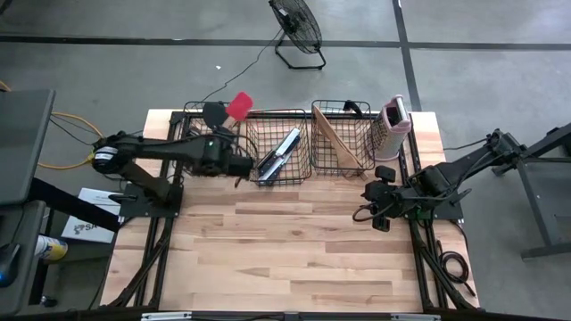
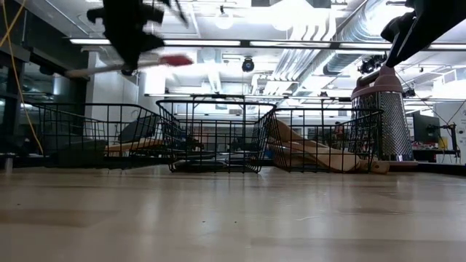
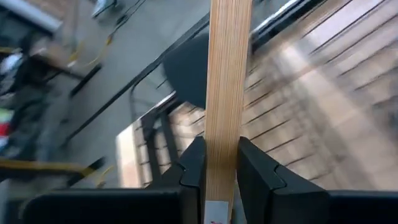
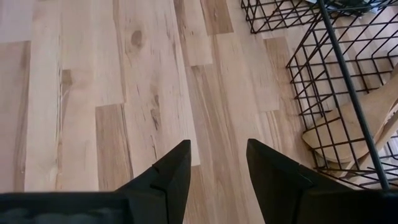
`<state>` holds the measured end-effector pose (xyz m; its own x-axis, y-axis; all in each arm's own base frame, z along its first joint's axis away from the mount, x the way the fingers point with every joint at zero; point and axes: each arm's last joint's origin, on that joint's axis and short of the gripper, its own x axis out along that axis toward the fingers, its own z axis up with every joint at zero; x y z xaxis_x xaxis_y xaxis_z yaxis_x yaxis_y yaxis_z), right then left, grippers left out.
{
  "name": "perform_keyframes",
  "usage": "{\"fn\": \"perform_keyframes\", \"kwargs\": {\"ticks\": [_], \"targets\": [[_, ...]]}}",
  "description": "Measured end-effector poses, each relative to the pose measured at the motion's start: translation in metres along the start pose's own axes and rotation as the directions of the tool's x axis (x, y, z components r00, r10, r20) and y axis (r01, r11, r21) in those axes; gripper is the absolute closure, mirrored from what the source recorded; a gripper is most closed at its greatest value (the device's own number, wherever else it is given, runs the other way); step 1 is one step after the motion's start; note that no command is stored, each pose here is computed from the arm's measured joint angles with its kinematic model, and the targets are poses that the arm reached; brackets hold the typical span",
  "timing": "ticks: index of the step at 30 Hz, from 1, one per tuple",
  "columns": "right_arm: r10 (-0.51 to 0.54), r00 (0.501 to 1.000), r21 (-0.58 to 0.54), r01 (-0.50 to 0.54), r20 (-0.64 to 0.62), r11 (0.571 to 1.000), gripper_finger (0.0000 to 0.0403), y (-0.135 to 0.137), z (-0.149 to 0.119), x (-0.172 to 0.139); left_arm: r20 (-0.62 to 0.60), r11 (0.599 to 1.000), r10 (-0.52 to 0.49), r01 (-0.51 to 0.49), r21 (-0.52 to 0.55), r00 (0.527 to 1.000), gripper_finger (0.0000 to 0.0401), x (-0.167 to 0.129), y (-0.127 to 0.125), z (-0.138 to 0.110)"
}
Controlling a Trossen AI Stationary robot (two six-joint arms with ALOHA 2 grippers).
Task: Pick & Place Kitchen Items
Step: Put the red spatula into the left black wire basket
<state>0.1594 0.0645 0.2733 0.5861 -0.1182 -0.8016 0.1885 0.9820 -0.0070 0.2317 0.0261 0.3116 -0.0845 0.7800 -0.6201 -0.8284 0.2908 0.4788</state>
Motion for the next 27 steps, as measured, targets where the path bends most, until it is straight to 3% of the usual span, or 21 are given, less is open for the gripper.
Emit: {"fn": "perform_keyframes", "kwargs": {"ticks": [4,7,15,21,27], "targets": [[-0.002,1.0,-0.004,0.002,-0.003,1.0,0.0254,0.0,0.0,0.0,-0.09,0.994,0.104,-0.099,0.055,0.991,0.0347,0.033,0.005,-0.009],[0.002,1.0,-0.018,-0.002,0.006,1.0,0.0254,-0.001,-0.001,-0.002,-0.153,0.99,0.128,-0.116,0.082,0.98,0.0347,0.053,0.006,-0.015],[-0.034,0.981,-0.047,0.044,0.189,0.998,0.0254,-0.006,-0.008,-0.03,-0.198,0.995,0.028,-0.008,0.102,0.98,0.0347,0.093,-0.006,-0.022],[0.075,0.945,-0.055,-0.061,0.317,0.997,0.0254,-0.014,-0.032,-0.034,-0.212,0.996,0.017,0.003,0.094,0.977,0.0347,0.101,-0.005,-0.022],[0.144,0.896,-0.015,-0.152,0.421,0.988,0.0254,-0.028,-0.063,-0.02,-0.21,0.997,-0.061,0.068,0.027,0.976,0.0347,0.094,0.005,-0.019]]}}
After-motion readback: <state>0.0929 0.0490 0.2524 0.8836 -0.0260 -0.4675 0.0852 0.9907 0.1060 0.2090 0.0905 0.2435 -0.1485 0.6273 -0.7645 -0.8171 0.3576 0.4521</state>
